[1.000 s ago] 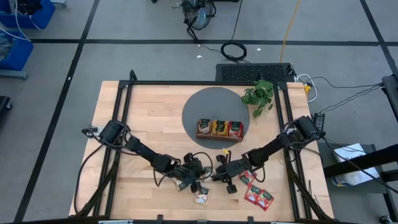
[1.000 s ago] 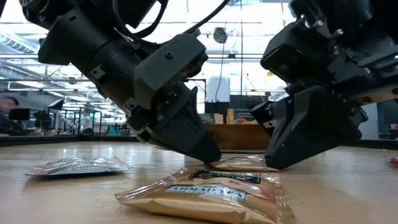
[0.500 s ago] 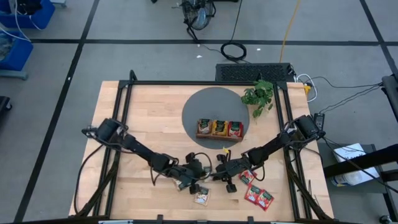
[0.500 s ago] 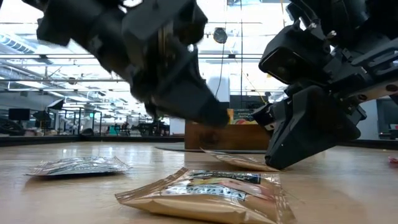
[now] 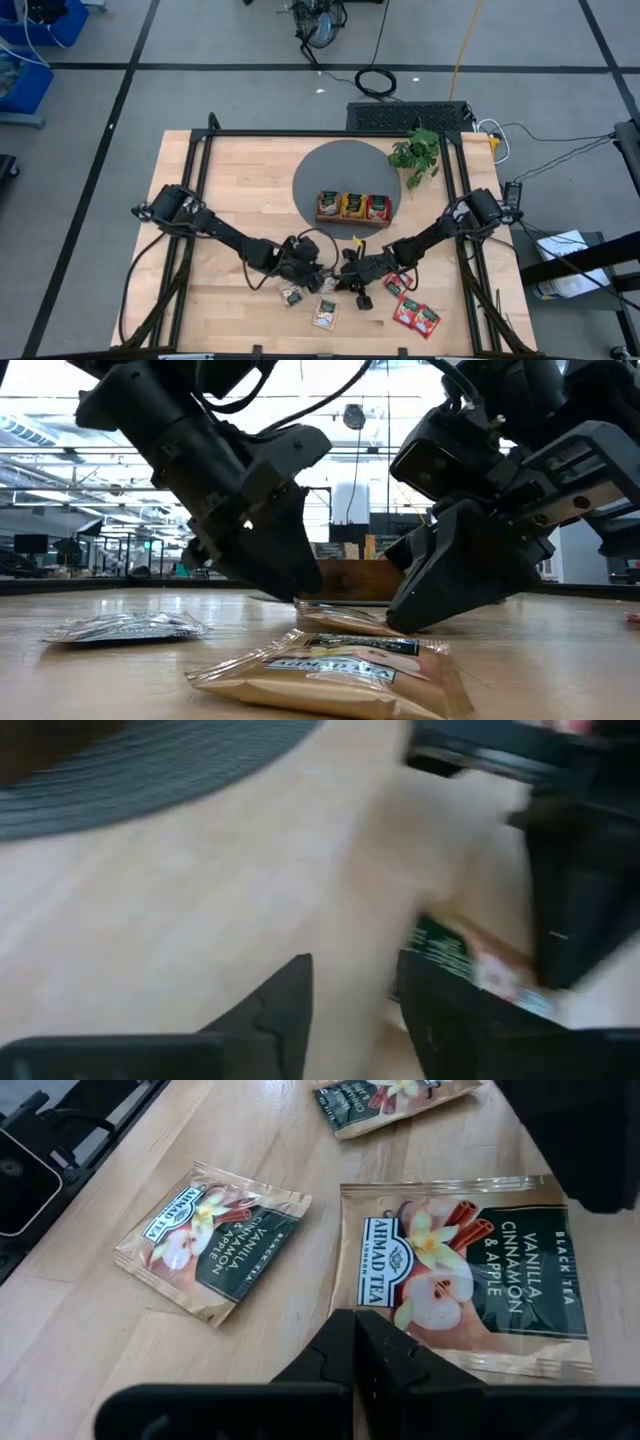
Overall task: Pick & Place Tea
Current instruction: Put the brown tea bag into the left section of the wooden organiser
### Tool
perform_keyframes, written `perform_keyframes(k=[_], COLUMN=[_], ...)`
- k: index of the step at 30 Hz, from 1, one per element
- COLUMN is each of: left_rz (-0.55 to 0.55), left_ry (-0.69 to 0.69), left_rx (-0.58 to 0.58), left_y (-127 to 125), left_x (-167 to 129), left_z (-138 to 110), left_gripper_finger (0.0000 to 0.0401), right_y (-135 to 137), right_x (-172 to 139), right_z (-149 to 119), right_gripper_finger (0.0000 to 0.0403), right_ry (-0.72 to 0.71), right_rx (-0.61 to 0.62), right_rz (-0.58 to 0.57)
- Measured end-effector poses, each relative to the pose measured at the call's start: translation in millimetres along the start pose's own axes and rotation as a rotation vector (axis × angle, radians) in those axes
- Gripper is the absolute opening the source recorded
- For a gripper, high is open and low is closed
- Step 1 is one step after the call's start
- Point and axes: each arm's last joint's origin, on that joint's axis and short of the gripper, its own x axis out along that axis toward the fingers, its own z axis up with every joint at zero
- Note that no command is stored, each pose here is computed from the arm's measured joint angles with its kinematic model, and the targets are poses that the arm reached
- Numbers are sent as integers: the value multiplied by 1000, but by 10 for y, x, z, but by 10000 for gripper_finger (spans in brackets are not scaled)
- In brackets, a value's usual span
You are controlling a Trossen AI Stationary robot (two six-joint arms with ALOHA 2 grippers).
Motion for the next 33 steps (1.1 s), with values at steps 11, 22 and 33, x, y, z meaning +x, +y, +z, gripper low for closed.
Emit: perform_keyframes(k=[11,22,33], left_rz=[-66,-119,-165], left_ry=[113,75,146], left_rx=[-112,-119,-66], left_y=[31,-27,-56], left_x=[9,113,123], left_z=[49,1,-77], left_gripper_finger=[252,255,223], right_y=[-1,-21,-34], right_x=[2,2,1], right_z=[-6,-2,-3], right_gripper_finger=[0,0,0], right_ry=[3,1,3], right_rx=[1,-1,1], right_rz=[-3,-6,-12])
